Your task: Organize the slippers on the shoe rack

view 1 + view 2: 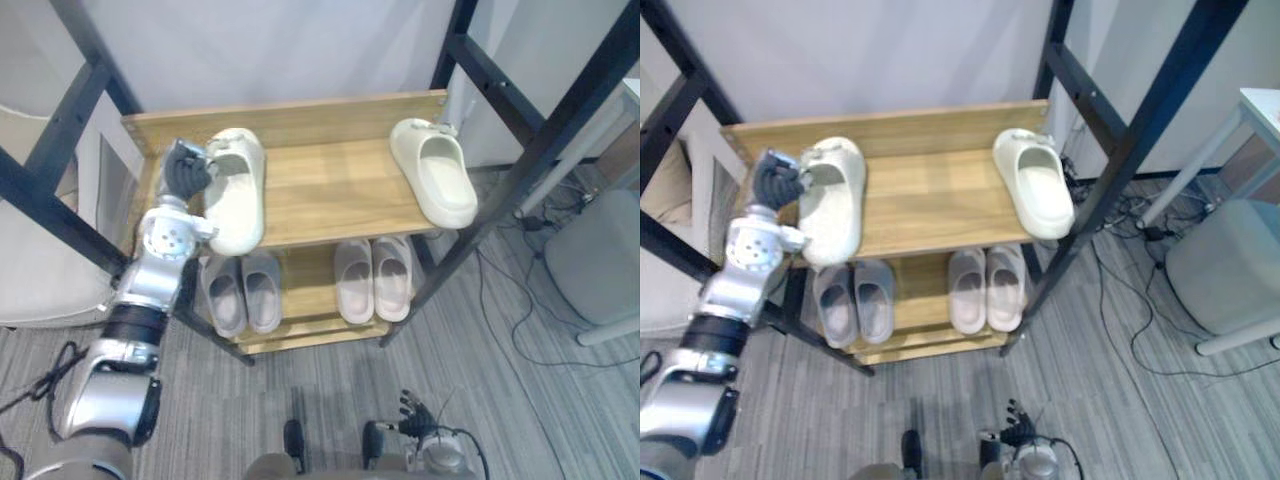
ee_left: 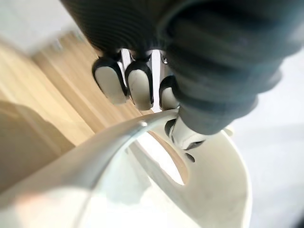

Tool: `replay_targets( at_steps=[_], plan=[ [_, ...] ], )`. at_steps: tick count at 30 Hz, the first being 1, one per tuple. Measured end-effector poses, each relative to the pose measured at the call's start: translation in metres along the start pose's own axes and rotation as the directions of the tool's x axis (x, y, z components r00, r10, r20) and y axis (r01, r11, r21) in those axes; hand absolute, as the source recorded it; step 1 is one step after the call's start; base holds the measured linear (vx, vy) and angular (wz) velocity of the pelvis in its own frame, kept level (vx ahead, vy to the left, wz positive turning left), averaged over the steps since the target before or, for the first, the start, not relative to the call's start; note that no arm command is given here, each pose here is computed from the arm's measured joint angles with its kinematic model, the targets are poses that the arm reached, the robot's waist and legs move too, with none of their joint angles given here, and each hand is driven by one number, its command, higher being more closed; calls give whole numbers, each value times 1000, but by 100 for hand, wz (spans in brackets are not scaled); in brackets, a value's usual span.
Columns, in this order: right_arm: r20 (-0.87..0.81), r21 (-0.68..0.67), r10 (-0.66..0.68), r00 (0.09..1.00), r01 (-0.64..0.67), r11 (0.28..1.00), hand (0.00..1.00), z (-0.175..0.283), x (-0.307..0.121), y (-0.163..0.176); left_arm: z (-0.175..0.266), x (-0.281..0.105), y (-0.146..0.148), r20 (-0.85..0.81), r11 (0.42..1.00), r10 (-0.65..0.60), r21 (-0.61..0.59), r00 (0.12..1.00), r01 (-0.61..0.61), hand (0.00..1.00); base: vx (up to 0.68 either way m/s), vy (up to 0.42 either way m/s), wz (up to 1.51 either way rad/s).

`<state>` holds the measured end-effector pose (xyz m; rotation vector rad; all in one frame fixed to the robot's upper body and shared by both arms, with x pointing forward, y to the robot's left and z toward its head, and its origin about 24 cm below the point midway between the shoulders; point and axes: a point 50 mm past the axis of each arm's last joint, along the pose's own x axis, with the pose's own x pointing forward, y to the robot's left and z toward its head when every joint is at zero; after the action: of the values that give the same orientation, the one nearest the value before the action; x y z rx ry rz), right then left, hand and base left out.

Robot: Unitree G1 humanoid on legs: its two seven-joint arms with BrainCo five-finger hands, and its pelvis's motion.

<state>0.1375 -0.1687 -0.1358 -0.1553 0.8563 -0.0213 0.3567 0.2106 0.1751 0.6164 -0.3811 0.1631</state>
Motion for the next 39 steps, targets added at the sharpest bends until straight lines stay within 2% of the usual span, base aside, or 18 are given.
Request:
replay_targets(
  at_steps=[8, 15, 22, 33, 39],
  plan=[
    [2, -10, -6, 1000, 6, 1000, 0, 1, 1, -3, 12, -11, -37, 28, 990, -74, -121, 997, 77, 100, -8, -1, 0],
    [-7, -27, -8, 1000, 7, 1000, 0, -1, 1, -6, 15, -15, -51, 37, 982, -109, -153, 993, 114, 100, -15, 1, 2],
    [-7, -28, -6, 1000, 6, 1000, 0, 0, 1, -7, 22, -9, -57, 58, 979, -131, -148, 990, 138, 100, 1, 5, 3],
    [1, -23, -9, 1000, 9, 1000, 0, 3, 2, -11, 37, 31, -50, 36, 988, -110, -109, 993, 113, 100, 17, 1, -5],
    [2, -23, -13, 1000, 13, 1000, 0, 3, 2, -14, 40, 36, -47, 34, 989, -103, -102, 994, 106, 100, -4, -5, -7]
  ],
)
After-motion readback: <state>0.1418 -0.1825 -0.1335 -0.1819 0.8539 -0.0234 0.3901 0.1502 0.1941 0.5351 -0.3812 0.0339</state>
